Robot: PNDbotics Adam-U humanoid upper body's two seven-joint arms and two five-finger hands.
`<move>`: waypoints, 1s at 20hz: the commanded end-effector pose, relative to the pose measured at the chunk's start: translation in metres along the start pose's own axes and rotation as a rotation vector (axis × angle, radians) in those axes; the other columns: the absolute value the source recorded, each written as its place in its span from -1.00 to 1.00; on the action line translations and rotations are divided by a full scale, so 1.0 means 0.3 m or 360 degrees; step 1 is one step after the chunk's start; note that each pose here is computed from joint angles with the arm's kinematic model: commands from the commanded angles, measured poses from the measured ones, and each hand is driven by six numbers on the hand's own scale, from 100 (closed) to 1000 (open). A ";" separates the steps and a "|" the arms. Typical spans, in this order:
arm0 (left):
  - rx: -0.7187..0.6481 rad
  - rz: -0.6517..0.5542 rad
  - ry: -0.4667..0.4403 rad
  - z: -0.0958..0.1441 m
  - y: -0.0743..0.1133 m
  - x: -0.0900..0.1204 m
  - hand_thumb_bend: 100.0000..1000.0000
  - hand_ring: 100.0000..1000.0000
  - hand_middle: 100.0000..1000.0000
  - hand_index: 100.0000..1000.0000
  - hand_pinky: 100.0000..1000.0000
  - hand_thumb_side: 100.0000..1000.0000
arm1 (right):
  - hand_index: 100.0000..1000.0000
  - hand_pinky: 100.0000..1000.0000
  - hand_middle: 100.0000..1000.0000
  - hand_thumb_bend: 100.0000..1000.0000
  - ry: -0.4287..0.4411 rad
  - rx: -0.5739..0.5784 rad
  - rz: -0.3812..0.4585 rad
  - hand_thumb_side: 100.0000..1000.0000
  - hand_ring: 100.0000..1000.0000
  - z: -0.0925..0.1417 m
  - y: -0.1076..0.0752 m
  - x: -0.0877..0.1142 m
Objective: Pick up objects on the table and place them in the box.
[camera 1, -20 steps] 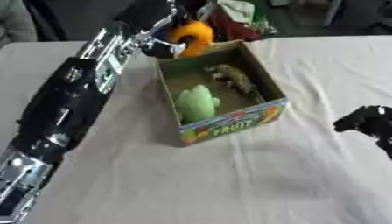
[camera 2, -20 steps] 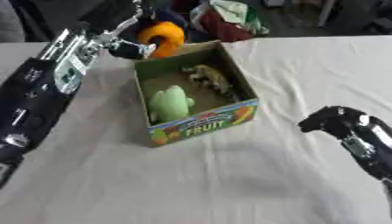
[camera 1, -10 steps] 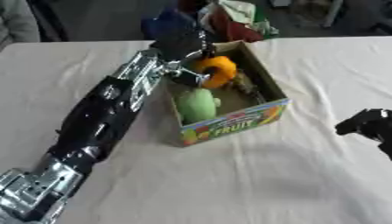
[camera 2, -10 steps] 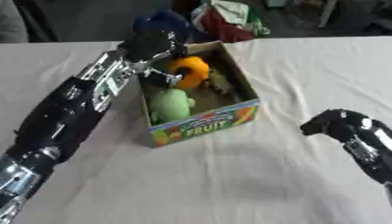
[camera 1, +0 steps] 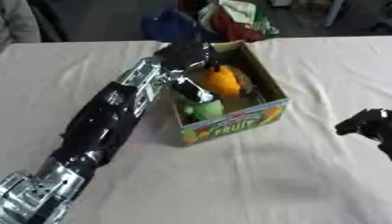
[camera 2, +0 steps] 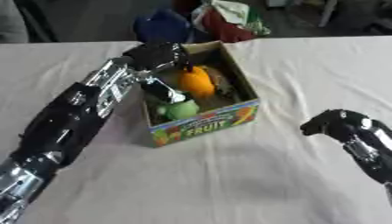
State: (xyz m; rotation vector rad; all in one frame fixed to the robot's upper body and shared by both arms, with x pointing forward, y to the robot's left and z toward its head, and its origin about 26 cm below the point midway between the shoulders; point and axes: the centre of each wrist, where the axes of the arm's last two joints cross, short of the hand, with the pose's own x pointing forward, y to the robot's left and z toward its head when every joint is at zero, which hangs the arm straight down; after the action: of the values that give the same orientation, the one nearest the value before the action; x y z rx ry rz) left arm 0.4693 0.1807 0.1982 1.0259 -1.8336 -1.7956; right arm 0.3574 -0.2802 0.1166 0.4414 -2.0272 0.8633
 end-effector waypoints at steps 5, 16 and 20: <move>0.0173 0.0042 -0.0040 0.021 0.090 -0.002 0.46 -0.04 -0.01 0.42 0.16 0.62 | 0.40 0.39 0.13 -1.00 -0.0023 0.0003 0.0038 0.22 0.40 -0.008 -0.023 0.024; 0.0771 0.0665 -0.0008 0.214 0.299 -0.018 -0.50 -0.13 -0.08 0.32 0.11 0.73 | 0.40 0.39 0.13 -1.00 -0.0021 -0.0043 0.0074 0.18 0.40 0.007 -0.046 0.032; 0.0941 0.0981 -0.0012 0.344 0.334 -0.002 -0.60 -0.15 -0.10 0.30 0.10 0.77 | 0.40 0.39 0.13 -1.00 -0.0025 -0.0065 0.0088 0.16 0.40 0.012 -0.058 0.039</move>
State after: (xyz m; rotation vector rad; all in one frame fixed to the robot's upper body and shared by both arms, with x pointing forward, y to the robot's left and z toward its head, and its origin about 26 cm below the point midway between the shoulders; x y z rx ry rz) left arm 0.3854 0.2368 0.2599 0.5268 -2.3420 -0.9730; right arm 0.3582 -0.2867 0.1204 0.4066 -2.0554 0.8364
